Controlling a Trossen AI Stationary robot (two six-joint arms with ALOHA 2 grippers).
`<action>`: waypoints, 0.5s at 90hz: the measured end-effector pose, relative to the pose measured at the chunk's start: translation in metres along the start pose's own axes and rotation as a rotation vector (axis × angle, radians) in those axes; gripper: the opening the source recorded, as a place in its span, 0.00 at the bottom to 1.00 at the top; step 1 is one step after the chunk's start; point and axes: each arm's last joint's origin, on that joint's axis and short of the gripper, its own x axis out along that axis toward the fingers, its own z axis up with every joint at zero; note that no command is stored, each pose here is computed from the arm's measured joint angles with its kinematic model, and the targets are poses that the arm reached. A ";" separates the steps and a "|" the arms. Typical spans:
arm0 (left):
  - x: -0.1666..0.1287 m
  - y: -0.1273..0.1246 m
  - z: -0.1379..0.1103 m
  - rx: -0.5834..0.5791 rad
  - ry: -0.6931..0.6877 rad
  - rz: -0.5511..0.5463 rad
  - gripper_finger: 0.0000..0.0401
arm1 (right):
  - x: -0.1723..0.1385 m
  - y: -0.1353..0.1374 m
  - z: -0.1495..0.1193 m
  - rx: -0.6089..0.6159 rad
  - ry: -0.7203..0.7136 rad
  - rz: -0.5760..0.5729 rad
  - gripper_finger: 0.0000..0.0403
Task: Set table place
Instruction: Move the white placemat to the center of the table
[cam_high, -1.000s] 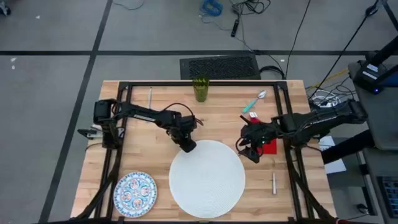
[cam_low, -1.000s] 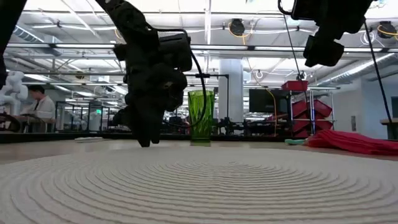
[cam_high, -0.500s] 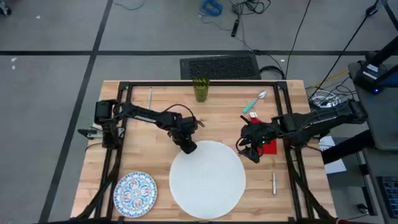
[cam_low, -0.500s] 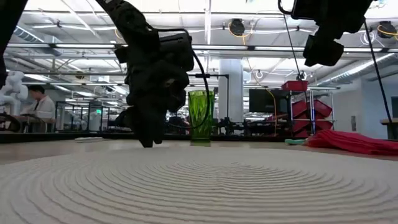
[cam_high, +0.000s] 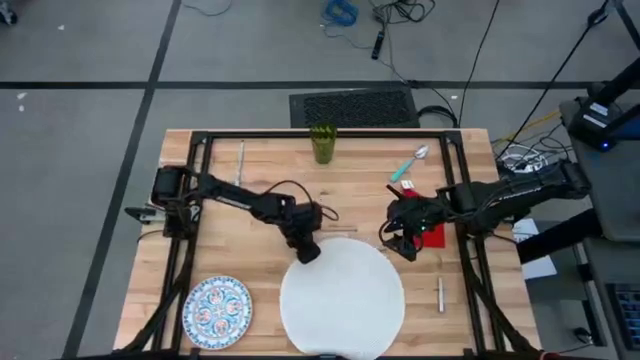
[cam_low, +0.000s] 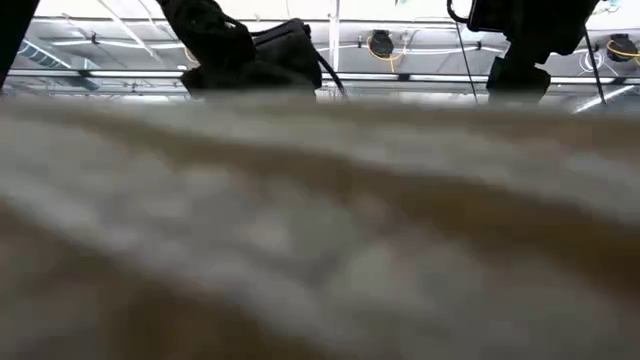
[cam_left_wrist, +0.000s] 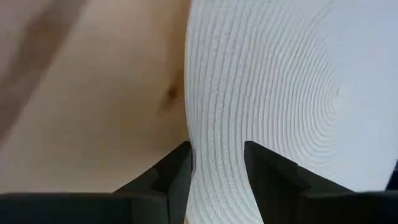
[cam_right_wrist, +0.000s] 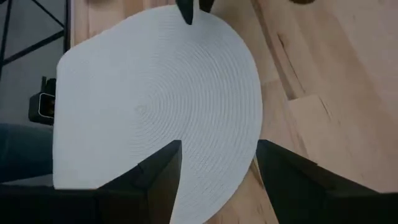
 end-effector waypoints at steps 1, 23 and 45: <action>0.000 0.000 0.000 0.000 -0.001 0.002 0.33 | 0.000 0.000 0.000 -0.001 0.000 0.000 0.49; 0.000 0.001 0.000 0.006 -0.033 0.046 0.11 | 0.000 0.000 0.000 -0.007 0.000 0.001 0.49; 0.000 0.002 0.001 0.000 -0.061 0.080 0.00 | 0.000 0.000 0.000 -0.007 0.000 0.000 0.49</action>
